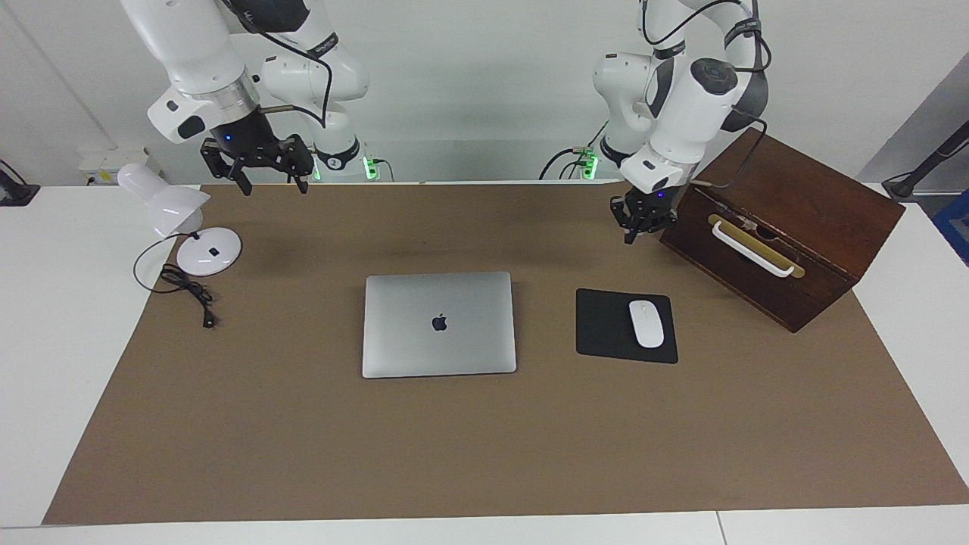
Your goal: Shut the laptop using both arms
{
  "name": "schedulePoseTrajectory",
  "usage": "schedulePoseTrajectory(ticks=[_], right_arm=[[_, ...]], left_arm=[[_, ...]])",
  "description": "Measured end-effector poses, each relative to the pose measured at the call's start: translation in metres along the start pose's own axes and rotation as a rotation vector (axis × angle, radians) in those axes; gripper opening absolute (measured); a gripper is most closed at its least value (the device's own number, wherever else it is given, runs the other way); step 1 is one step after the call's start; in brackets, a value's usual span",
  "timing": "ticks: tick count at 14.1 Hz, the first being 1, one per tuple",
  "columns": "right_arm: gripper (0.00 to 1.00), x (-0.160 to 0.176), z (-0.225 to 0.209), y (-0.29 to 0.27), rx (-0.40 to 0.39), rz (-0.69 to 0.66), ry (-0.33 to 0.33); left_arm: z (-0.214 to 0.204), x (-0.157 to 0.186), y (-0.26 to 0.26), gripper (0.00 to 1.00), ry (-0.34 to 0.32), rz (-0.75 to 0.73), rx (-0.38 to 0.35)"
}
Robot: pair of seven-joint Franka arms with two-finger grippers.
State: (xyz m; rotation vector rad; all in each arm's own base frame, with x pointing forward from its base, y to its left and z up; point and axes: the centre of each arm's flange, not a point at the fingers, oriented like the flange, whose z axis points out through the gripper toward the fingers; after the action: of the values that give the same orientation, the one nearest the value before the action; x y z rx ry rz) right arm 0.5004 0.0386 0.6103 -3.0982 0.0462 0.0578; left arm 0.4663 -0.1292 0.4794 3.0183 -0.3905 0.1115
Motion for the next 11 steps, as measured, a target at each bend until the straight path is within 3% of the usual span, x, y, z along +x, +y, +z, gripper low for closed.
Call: schedulePoseTrajectory(ticks=[1, 3, 9, 10, 11], right_arm=[[1.00, 0.000, -0.001, 0.002, -0.001, 0.003, 0.002], [1.00, 0.001, -0.002, 0.015, -0.002, 0.028, 0.006], [1.00, 0.002, -0.003, 0.034, -0.059, 0.051, 0.014], [1.00, 0.002, -0.004, 0.035, -0.069, 0.051, 0.014], [1.00, 0.002, -0.004, 0.037, -0.080, 0.051, 0.015]], left_arm=[[-0.008, 0.002, -0.008, 0.01, 0.000, -0.016, 0.001], [-0.022, 0.005, -0.020, 0.19, 0.006, -0.040, 0.002], [-0.062, 0.009, -0.072, 0.92, 0.028, -0.130, 0.038], [-0.067, 0.009, -0.081, 1.00, 0.034, -0.146, 0.046], [-0.074, 0.008, -0.092, 1.00, 0.043, -0.166, 0.050]])
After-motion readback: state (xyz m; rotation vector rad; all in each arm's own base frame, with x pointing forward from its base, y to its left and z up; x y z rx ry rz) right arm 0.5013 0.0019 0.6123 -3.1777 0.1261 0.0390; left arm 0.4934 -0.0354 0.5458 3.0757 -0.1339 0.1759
